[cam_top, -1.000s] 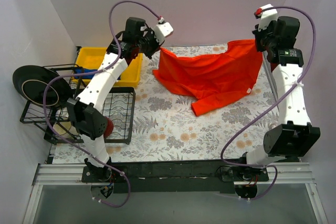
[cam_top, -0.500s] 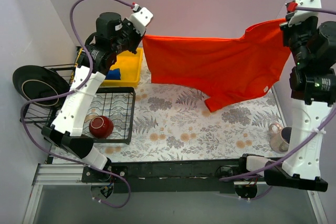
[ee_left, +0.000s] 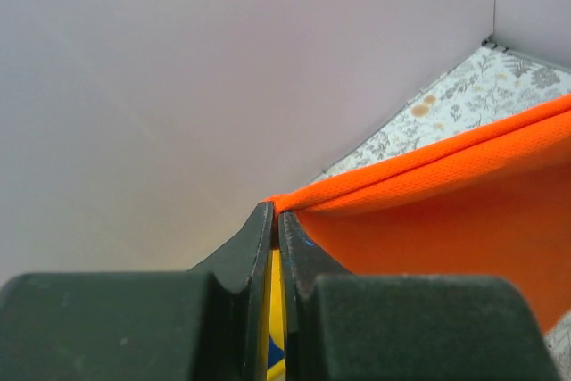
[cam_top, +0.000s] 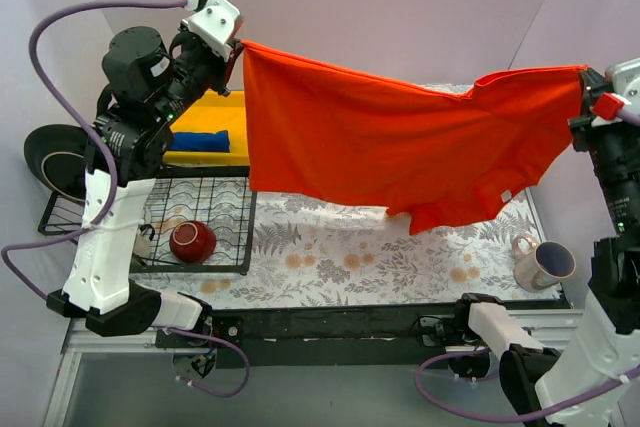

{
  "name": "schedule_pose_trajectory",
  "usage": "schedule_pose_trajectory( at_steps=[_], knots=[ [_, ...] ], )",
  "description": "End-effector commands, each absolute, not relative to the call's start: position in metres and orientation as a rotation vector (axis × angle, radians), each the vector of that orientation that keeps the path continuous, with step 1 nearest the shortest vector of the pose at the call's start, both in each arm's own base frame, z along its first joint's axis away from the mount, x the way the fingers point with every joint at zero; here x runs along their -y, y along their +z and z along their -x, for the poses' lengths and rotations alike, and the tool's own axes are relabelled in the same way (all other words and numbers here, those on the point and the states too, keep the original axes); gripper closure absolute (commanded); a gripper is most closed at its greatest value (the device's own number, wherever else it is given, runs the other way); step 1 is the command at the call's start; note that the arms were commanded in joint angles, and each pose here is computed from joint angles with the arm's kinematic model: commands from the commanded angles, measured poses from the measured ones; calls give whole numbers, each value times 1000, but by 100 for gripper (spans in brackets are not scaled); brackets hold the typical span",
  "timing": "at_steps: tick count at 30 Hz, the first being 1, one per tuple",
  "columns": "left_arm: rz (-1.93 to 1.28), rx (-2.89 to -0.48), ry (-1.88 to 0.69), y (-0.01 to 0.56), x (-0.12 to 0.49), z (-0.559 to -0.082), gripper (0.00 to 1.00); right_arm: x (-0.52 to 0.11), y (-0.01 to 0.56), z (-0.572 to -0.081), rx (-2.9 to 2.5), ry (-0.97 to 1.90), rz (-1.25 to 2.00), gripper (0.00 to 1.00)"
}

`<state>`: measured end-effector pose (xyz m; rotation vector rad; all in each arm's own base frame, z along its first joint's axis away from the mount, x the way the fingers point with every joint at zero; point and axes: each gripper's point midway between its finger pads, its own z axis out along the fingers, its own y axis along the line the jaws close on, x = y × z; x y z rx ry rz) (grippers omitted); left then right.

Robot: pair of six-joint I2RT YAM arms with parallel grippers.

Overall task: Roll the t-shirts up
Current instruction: Flatten out the T-shirt at the center of the board.

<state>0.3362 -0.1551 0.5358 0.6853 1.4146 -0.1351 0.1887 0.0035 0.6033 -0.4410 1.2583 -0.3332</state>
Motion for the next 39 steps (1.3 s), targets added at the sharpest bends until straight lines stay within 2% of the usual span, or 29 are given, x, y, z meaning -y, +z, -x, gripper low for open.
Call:
schedule_pose_trajectory(
  at_steps=[1, 13, 17, 22, 25, 29, 32, 36, 39],
  knots=[
    [-647, -1350, -135, 564, 144, -320, 100, -7, 613, -159, -1218, -343, 442, 99],
    [-643, -1252, -153, 588, 130, -272, 100, -27, 644, -72, -1039, -336, 431, 99],
    [-635, -1222, -144, 597, 126, -267, 100, -33, 653, -62, -992, -372, 437, 99],
    [-659, -1229, -120, 590, 135, -293, 100, -23, 621, -113, -1106, -321, 414, 99],
    [-704, -1285, -98, 557, 148, -328, 100, -17, 611, -140, -1118, -320, 416, 99],
    [-753, -1328, -78, 521, 169, -382, 100, -10, 560, -205, -1236, -281, 478, 99],
    [-834, -1408, -88, 471, 194, -434, 100, -4, 532, -237, -1270, -268, 480, 99],
    [-873, -1511, -161, 408, 225, -490, 100, 8, 442, -293, -1420, -230, 487, 99],
    [-912, -1599, -211, 348, 248, -529, 100, 20, 398, -322, -1486, -238, 470, 99]
  ],
)
